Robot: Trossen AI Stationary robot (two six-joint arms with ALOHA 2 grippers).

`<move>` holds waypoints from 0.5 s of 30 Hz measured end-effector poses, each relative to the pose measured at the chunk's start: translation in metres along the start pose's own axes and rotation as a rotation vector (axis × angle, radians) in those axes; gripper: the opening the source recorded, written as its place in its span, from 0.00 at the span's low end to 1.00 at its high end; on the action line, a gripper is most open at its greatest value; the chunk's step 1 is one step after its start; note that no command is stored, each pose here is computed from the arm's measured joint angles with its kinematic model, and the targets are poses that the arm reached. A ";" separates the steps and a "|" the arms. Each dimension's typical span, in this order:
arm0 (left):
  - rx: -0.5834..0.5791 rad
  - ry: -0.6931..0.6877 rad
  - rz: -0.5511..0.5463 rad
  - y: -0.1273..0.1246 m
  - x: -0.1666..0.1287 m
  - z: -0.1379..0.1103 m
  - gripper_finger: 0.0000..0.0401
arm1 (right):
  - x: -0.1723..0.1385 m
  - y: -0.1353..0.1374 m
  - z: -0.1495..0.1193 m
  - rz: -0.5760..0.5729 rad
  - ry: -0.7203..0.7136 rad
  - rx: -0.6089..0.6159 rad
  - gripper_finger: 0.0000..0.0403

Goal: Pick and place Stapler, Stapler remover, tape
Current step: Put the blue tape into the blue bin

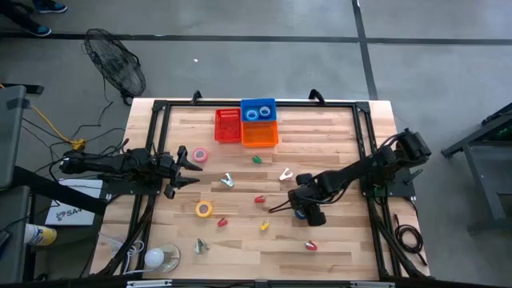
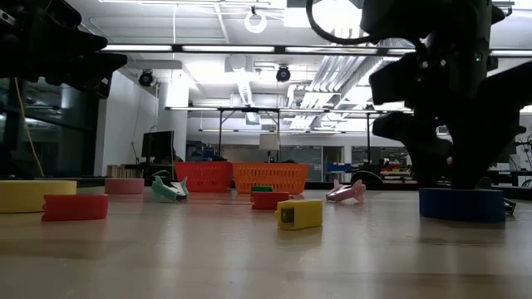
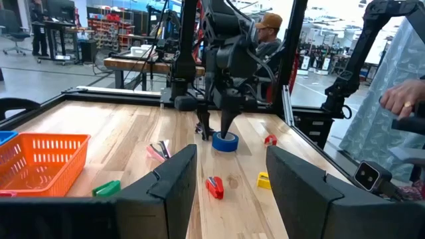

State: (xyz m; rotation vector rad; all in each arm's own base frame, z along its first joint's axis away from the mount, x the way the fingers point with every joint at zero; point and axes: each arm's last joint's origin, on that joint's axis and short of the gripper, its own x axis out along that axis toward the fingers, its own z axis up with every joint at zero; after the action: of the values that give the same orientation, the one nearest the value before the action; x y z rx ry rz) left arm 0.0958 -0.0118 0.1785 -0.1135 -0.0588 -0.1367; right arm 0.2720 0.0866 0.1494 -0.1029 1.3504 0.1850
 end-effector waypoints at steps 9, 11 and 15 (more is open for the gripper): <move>0.000 0.000 0.000 0.000 0.000 0.000 0.45 | 0.003 -0.005 0.001 -0.002 0.005 0.022 0.31; 0.000 -0.001 0.000 0.000 0.000 0.000 0.45 | 0.003 -0.008 0.001 -0.001 0.006 0.038 0.27; 0.000 0.000 0.000 0.000 0.000 0.000 0.45 | 0.003 -0.013 0.001 0.019 0.010 0.058 0.16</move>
State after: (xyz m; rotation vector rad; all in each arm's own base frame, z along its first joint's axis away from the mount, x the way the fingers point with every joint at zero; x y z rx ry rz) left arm 0.0958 -0.0118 0.1785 -0.1133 -0.0588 -0.1366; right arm 0.2765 0.0747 0.1462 -0.0424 1.3657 0.1618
